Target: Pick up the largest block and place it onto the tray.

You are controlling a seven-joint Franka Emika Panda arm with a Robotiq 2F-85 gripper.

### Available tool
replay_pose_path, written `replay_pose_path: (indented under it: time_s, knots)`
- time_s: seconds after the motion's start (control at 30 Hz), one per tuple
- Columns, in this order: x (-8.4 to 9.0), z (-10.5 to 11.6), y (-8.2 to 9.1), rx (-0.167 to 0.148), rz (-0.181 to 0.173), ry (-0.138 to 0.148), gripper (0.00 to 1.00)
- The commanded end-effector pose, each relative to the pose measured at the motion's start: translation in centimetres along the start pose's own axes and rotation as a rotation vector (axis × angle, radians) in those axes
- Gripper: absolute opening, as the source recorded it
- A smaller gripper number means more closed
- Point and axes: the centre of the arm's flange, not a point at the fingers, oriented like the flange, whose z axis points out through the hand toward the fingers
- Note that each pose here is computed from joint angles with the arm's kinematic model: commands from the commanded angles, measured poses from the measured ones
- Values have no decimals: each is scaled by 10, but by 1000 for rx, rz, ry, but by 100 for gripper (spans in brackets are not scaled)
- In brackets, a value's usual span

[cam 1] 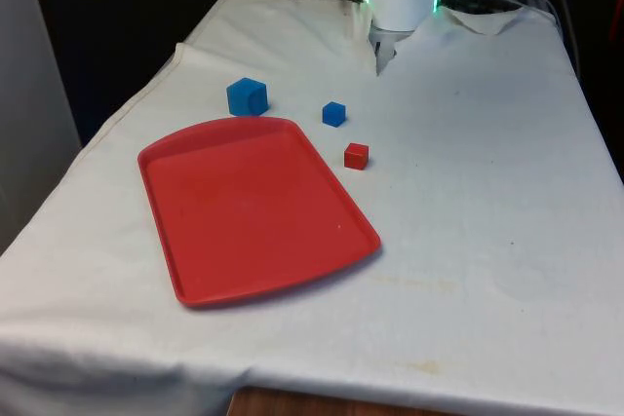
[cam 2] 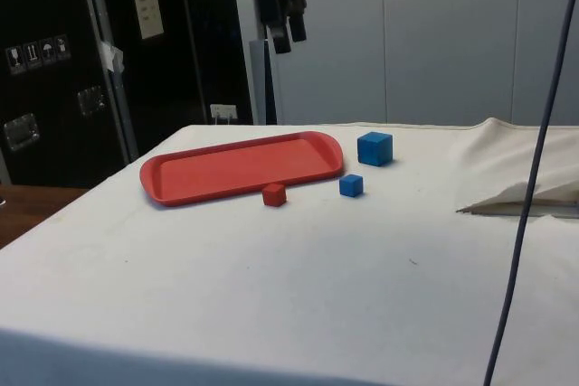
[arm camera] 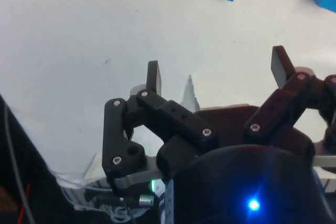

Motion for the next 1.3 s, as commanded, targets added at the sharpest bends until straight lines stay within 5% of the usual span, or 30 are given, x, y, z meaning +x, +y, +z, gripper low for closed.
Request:
replay_pose_path:
  time_s: [0.0,0.27,0.3,0.33,0.53,0.57,0.67,1.17,1.2,1.27]
  knots:
    - [-2,-1,2,-8,-1,19,100]
    - [-16,12,17,-22,1,56,100]
    - [-15,13,15,-13,1,41,100]
    - [-18,15,20,-23,2,65,100]
    - [-27,24,31,-30,4,100,100]
    - [-25,24,29,-21,5,82,100]
    - [-32,28,37,-32,5,116,100]
    - [-52,53,81,-36,4,152,100]
    - [-50,52,76,-25,6,138,100]
    - [-54,59,86,-34,5,157,100]
